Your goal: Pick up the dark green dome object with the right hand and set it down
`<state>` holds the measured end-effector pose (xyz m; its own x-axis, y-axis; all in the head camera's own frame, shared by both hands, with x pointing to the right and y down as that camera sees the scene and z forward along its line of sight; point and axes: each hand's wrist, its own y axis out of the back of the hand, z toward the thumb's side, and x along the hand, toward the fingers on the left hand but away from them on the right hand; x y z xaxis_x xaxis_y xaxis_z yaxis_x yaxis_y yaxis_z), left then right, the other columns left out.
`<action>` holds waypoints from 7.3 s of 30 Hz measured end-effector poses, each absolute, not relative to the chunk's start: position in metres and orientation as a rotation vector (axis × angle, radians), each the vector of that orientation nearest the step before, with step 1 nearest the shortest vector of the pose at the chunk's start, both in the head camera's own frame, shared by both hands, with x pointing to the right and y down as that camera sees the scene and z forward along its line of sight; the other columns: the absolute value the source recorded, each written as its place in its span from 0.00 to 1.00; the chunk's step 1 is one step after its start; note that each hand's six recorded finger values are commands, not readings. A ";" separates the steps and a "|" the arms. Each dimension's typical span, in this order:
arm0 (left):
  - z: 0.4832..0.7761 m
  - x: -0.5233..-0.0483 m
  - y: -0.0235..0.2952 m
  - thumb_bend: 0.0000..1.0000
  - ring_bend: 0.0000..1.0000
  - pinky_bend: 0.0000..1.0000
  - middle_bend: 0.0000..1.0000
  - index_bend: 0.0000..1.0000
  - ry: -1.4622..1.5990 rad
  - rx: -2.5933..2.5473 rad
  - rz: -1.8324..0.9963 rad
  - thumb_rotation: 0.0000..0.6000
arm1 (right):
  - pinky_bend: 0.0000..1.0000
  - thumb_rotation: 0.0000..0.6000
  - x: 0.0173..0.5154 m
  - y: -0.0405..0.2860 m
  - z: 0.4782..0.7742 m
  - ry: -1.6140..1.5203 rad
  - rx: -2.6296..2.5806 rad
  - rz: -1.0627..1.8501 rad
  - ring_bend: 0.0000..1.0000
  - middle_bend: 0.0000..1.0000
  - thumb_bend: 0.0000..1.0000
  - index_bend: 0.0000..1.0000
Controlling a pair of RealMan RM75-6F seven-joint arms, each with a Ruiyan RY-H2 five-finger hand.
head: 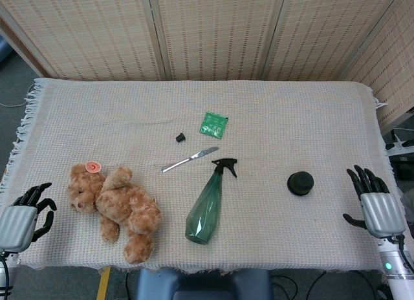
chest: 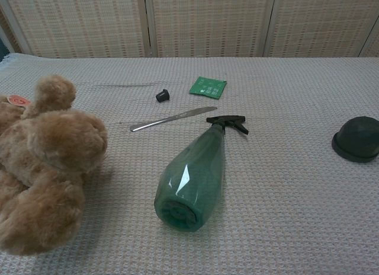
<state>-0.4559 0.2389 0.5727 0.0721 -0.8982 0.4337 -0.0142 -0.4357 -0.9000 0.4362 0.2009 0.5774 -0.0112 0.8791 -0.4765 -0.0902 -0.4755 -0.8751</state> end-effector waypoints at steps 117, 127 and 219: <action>0.572 -0.456 0.240 0.53 0.17 0.39 0.15 0.53 0.921 -1.628 -1.469 1.00 | 0.77 1.00 0.366 0.127 0.648 -0.689 -1.515 1.497 0.66 0.53 0.14 0.66; 0.572 -0.456 0.240 0.53 0.17 0.39 0.15 0.53 0.923 -1.628 -1.467 1.00 | 0.74 1.00 0.396 0.137 0.662 -0.524 -1.303 1.793 0.64 0.53 0.14 0.64; 0.575 -0.457 0.240 0.53 0.17 0.39 0.17 0.53 0.904 -1.622 -1.505 1.00 | 0.32 1.00 0.337 0.144 0.698 -0.652 -1.658 1.613 0.36 0.29 0.14 0.37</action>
